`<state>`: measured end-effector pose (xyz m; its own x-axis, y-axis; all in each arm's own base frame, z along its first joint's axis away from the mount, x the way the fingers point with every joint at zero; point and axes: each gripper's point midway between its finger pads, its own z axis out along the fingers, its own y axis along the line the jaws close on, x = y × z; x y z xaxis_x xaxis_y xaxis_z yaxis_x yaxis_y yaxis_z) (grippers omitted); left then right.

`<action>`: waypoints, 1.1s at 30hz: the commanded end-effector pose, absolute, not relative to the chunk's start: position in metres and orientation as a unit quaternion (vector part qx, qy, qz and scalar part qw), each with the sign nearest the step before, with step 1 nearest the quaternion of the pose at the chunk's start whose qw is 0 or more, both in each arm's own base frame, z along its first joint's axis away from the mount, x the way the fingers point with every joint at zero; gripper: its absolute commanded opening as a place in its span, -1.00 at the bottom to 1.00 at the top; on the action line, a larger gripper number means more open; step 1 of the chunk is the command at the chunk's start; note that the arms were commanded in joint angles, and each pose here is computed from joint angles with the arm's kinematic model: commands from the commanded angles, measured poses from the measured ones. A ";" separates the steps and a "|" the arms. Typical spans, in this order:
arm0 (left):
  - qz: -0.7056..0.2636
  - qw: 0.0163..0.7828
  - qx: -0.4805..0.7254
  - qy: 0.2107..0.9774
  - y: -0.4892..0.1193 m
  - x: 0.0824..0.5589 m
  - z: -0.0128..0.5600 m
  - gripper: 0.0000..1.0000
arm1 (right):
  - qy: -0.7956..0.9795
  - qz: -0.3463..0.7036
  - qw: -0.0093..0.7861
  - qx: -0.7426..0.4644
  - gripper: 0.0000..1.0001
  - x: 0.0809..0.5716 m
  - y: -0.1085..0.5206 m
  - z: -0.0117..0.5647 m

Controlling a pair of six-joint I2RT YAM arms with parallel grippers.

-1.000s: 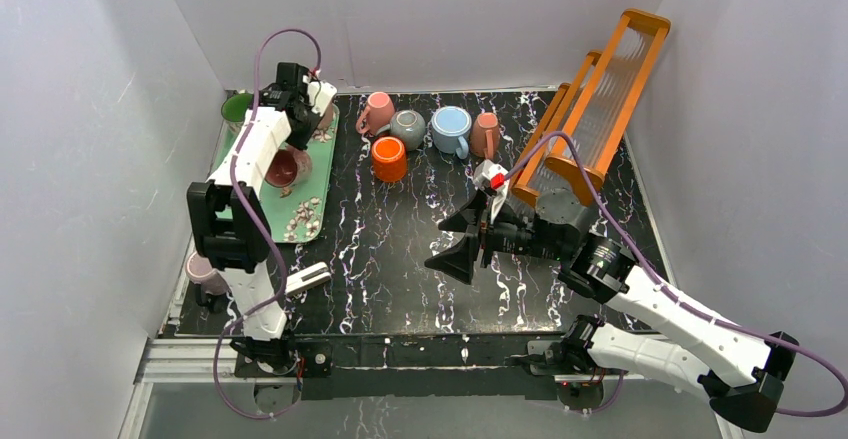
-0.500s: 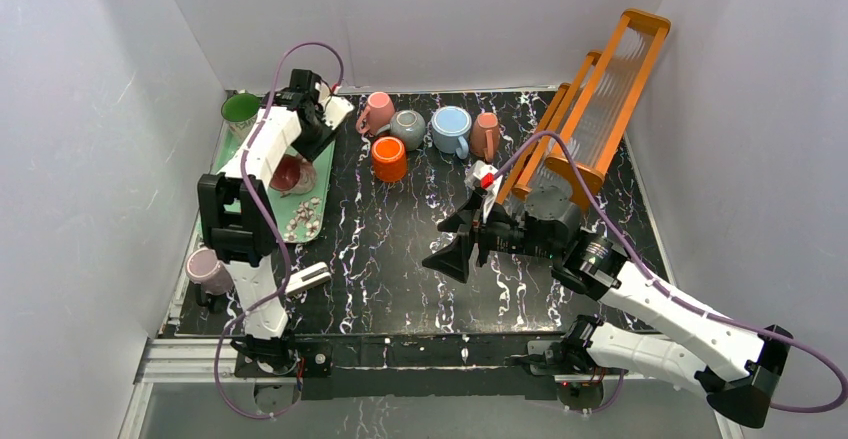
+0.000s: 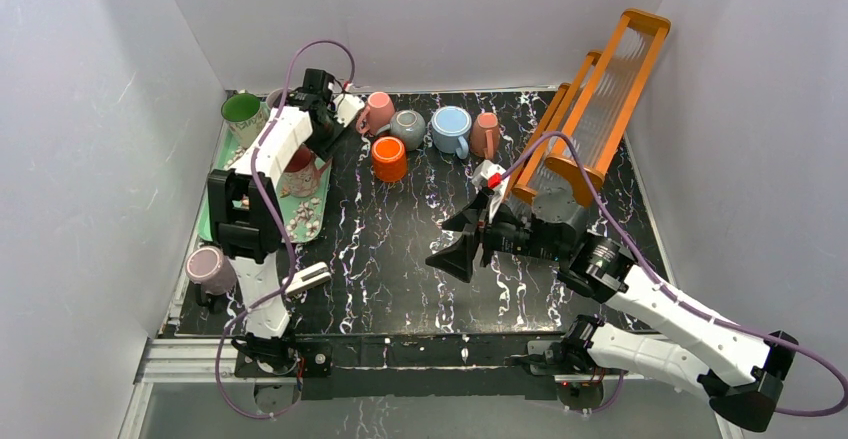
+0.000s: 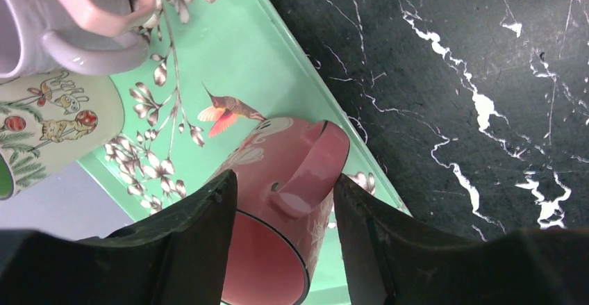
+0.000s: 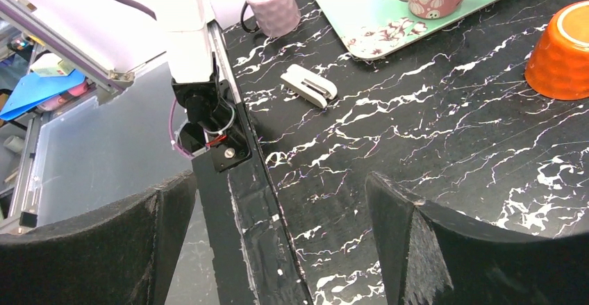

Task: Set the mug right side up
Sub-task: Place the cup on the tray.

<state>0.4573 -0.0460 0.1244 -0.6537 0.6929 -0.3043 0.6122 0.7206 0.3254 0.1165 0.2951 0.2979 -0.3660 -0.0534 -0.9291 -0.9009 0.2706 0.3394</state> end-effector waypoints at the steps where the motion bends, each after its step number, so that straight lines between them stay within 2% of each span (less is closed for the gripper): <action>1: 0.114 0.283 0.317 0.898 -0.047 0.458 0.169 0.04 | 0.650 0.498 0.459 -0.345 0.97 0.116 0.292 0.323; 5: 0.082 0.347 0.275 0.893 -0.069 0.459 0.185 0.11 | 0.651 0.502 0.456 -0.341 0.97 0.114 0.291 0.325; 9: 0.092 0.391 0.165 0.901 -0.063 0.460 0.203 0.17 | 0.651 0.505 0.455 -0.338 0.97 0.112 0.288 0.327; 14: 0.132 0.408 0.012 0.903 -0.036 0.445 0.209 0.17 | 0.650 0.502 0.461 -0.336 0.97 0.111 0.284 0.329; 19: 0.100 0.426 -0.085 0.895 -0.034 0.422 0.204 0.12 | 0.649 0.499 0.465 -0.338 0.97 0.111 0.281 0.331; 26: 0.046 0.437 -0.142 0.887 -0.045 0.394 0.185 0.09 | 0.649 0.497 0.467 -0.338 0.97 0.110 0.279 0.328; 33: 0.031 0.444 -0.179 0.877 -0.050 0.396 0.157 0.07 | 0.647 0.498 0.467 -0.338 0.97 0.109 0.278 0.329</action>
<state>0.3859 -0.0474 0.1541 -0.6230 -0.1948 -0.7575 -0.2725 0.9619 -0.0233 0.1099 0.2803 0.3086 -0.3705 -0.0193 -0.9286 -0.8919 0.2865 0.3499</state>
